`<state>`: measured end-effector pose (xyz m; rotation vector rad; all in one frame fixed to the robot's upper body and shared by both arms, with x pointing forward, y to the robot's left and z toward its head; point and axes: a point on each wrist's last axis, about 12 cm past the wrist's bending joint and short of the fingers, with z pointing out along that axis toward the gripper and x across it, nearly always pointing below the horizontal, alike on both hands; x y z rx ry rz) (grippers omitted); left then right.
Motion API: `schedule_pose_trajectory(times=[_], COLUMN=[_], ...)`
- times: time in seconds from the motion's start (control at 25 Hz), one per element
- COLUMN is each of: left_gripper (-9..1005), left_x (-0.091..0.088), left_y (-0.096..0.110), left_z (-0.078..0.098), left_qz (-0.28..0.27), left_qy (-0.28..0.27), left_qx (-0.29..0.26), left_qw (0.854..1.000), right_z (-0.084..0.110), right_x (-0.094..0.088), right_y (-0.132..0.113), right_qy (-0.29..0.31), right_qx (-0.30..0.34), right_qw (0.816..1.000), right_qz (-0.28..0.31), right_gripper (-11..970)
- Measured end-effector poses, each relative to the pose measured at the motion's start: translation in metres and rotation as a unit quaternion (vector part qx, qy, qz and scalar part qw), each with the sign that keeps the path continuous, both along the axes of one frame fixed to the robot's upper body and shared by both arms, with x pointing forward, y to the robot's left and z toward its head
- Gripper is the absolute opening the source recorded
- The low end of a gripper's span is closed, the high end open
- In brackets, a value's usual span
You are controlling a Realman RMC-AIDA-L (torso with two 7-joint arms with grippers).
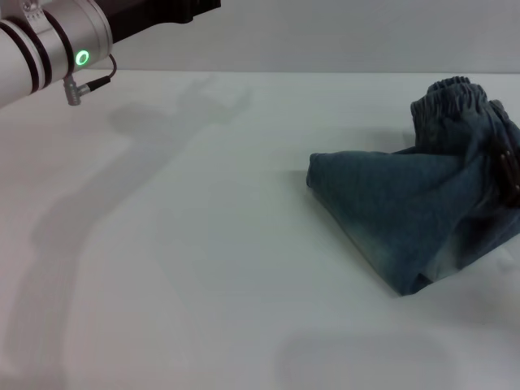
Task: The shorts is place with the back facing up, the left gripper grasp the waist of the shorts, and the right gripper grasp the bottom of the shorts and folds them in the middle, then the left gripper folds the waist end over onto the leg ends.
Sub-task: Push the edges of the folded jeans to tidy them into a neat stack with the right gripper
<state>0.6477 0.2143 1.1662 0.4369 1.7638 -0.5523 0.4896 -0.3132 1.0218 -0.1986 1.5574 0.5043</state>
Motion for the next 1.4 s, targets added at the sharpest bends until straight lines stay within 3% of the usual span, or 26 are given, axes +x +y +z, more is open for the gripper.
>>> schedule_pose_trajectory(times=[1.4], left_gripper=[811], left_x=[0.002], left_y=[-0.005], left_z=[0.001], left_qz=[-0.007], left_qy=[0.0], left_qx=[0.0], left_qw=[1.0], right_z=[-0.03], right_x=[-0.011], right_y=[-0.006], right_qy=[0.079], right_qx=[-0.063], right_qw=[0.994], right_qz=[-0.035], right_gripper=[40])
